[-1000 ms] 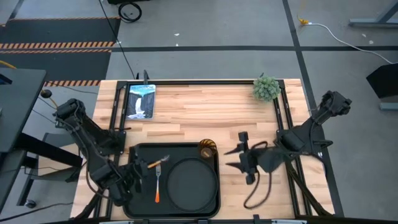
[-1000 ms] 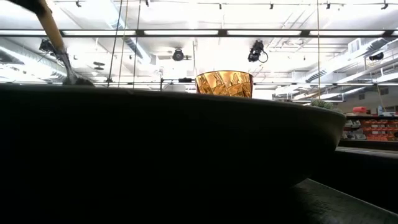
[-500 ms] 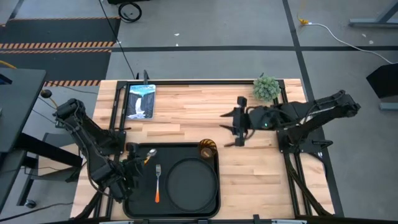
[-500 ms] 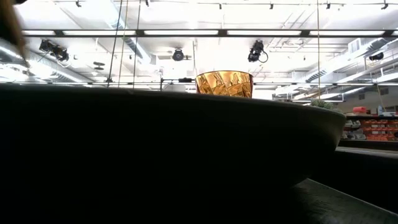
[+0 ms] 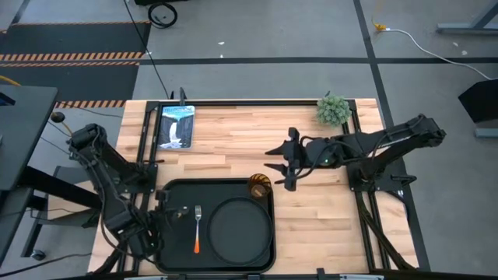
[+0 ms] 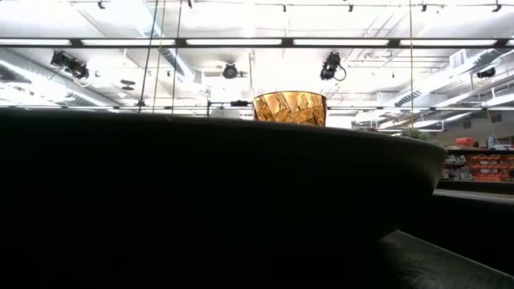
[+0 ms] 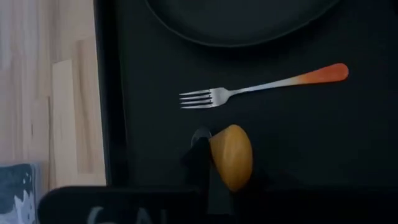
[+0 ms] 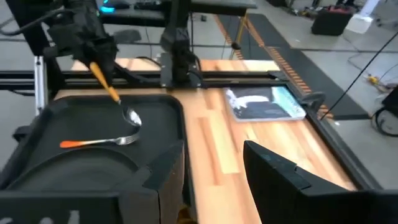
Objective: Pick and place plate/cup/fork/spoon on tray
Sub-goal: Put the yellow spoon on the black serving tray
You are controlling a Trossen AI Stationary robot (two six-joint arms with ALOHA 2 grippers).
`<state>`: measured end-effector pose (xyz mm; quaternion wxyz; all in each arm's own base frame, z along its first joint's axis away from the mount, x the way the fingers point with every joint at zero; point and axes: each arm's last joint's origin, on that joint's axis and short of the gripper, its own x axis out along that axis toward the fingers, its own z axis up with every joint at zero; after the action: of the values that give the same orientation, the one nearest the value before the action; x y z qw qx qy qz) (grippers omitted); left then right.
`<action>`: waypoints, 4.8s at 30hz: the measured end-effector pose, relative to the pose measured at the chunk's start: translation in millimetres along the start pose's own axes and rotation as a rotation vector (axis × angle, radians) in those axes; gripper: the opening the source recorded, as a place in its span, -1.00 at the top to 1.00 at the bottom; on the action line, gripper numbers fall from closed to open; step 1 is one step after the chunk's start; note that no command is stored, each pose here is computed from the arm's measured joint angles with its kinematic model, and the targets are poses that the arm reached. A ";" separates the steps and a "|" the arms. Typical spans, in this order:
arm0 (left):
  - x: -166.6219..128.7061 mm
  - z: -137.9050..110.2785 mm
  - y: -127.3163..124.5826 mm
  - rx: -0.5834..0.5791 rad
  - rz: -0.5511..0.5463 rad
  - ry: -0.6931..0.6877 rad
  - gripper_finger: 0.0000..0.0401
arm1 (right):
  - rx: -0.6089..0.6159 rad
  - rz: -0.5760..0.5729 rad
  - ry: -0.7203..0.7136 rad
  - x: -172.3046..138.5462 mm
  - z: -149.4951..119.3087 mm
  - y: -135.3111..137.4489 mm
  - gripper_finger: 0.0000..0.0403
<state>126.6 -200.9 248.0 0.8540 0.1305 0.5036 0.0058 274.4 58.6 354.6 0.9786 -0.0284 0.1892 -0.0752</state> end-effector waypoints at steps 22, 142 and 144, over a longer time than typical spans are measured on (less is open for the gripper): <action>-1.5 26.3 -66.7 0.127 0.113 0.045 0.80 | 0.060 -0.026 0.046 19.4 -14.3 29.8 0.15; 98.5 -57.3 38.9 -0.332 -0.159 0.289 0.53 | 0.034 0.008 0.018 18.4 -12.4 36.9 0.15; 100.3 -55.9 36.9 -0.325 -0.170 0.279 0.57 | 0.034 0.008 0.018 18.4 -12.4 36.9 0.15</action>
<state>132.4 -138.9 144.6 0.7834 -0.0537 0.6183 0.0328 291.7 91.8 333.3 0.9776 -0.0103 0.1968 -0.0745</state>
